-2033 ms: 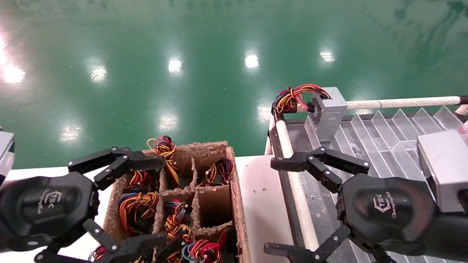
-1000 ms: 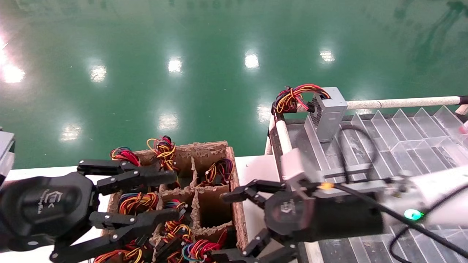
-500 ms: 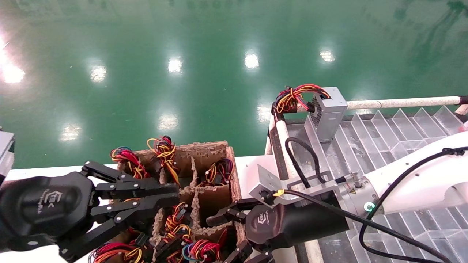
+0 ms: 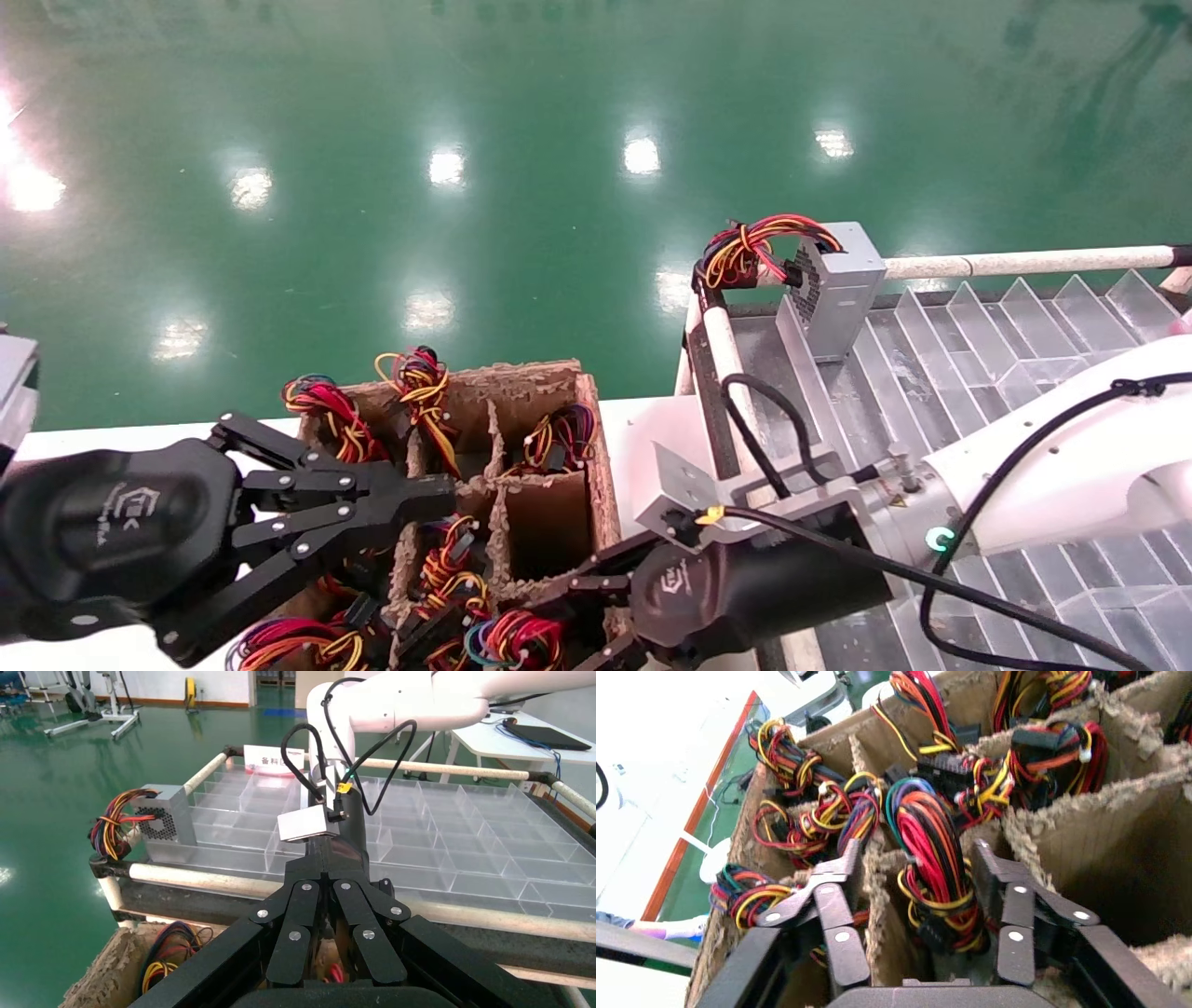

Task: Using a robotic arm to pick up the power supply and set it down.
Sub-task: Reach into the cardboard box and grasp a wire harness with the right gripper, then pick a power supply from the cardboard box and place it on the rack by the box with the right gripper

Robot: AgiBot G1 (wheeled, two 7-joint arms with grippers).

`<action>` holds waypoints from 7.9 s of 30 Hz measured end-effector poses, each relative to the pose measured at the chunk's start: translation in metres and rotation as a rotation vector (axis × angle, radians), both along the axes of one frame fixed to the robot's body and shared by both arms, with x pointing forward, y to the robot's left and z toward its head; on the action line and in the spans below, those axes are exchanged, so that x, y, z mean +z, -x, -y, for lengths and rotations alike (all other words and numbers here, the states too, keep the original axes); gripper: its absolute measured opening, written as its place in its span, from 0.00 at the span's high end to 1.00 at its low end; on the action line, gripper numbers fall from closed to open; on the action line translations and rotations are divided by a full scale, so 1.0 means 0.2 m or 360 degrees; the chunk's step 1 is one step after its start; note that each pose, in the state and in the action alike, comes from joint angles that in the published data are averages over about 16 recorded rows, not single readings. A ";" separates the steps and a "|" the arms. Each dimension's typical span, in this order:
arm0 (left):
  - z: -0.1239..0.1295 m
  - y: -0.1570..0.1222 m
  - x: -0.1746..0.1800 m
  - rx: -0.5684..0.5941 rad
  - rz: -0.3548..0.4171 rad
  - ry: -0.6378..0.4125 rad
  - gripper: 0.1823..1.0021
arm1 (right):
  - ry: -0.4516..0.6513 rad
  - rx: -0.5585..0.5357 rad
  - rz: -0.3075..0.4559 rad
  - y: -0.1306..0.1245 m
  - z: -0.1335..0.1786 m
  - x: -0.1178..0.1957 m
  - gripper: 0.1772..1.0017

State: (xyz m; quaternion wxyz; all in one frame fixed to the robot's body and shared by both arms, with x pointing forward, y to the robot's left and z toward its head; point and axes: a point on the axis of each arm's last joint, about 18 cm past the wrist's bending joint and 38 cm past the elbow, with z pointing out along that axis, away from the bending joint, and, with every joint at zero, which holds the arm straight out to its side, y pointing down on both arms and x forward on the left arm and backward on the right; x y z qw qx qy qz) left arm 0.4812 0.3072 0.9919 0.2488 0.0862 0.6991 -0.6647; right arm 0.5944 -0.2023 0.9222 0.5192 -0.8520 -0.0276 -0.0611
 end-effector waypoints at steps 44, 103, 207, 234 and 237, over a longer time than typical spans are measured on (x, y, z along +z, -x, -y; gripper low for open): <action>0.00 0.00 0.00 0.0000 0.0000 0.0000 0.99 | -0.0308 -0.0008 0.0580 0.28 0.24 0.73 0.98; 0.00 0.00 0.00 0.0000 0.0000 0.0000 0.99 | -0.0292 -0.1193 0.1145 0.43 1.13 0.92 0.98; 0.00 0.00 0.00 0.0000 0.0000 0.0000 0.99 | -0.0494 -0.1063 0.1258 -0.43 0.84 0.81 0.98; 0.00 0.00 0.00 0.0000 0.0000 0.0000 0.99 | -0.0457 -0.1050 0.1189 -0.41 0.85 0.78 0.96; 0.00 0.00 0.00 0.0000 0.0000 0.0000 0.99 | -0.0430 -0.1036 0.1194 -0.41 0.84 0.80 0.94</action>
